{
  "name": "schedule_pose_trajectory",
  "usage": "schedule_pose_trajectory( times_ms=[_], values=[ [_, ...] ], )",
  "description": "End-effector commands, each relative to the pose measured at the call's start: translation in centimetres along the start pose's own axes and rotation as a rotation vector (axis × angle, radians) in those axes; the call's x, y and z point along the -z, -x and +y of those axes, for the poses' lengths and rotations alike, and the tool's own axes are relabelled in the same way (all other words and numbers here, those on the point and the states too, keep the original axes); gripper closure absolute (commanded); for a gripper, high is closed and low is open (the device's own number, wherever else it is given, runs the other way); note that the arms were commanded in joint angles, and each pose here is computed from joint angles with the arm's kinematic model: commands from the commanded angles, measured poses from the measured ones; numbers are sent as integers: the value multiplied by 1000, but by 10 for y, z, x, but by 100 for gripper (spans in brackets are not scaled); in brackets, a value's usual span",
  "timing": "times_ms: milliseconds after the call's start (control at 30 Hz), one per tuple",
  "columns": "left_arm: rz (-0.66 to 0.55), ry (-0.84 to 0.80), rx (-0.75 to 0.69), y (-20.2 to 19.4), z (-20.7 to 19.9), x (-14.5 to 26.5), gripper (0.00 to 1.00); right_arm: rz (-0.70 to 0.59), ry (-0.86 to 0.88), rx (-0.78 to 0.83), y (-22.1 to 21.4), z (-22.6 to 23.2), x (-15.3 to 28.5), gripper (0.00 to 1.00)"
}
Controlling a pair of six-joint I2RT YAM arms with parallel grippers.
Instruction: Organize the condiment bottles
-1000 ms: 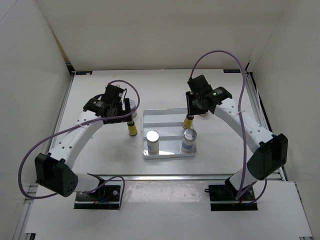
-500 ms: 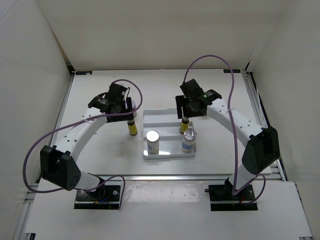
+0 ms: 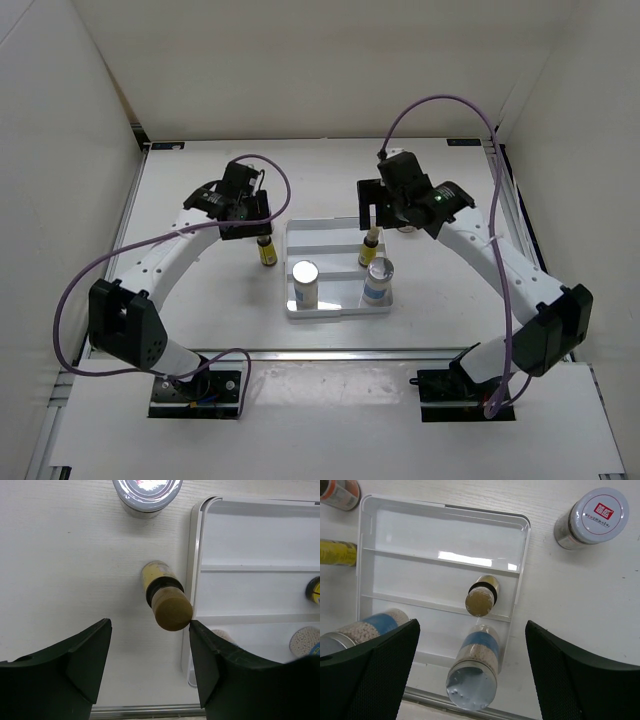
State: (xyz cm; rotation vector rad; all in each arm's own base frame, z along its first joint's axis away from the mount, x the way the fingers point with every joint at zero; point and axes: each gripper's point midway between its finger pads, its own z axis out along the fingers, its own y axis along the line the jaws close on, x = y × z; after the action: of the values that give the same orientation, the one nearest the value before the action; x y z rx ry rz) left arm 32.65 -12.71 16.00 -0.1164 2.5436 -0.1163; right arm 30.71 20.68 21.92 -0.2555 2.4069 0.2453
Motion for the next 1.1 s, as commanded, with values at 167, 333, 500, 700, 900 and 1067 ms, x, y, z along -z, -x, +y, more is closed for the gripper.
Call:
schedule_pose_trajectory(
  times_ms=[167, 333, 500, 700, 900, 1067],
  values=[
    [0, -25, 15, 14, -11, -5, 25, -71, -9, -10, 9, -7, 27, 11],
    [25, -18, 3, 13, -17, -20, 25, -63, -23, 2, 3, -12, 29, 11],
    [28, -22, -5, 13, -22, -25, 44, -64, -24, 2, 0, -13, 30, 11],
    [-8, -35, -16, 24, -28, -16, 65, -57, -36, 3, -7, -17, 30, 11],
    [-103, -112, -42, 48, -47, 22, 85, -53, -47, 5, -10, -21, 32, 11],
    [-128, -181, -69, 60, -73, 49, 89, -45, -50, 7, -15, -23, 31, 11]
  ],
)
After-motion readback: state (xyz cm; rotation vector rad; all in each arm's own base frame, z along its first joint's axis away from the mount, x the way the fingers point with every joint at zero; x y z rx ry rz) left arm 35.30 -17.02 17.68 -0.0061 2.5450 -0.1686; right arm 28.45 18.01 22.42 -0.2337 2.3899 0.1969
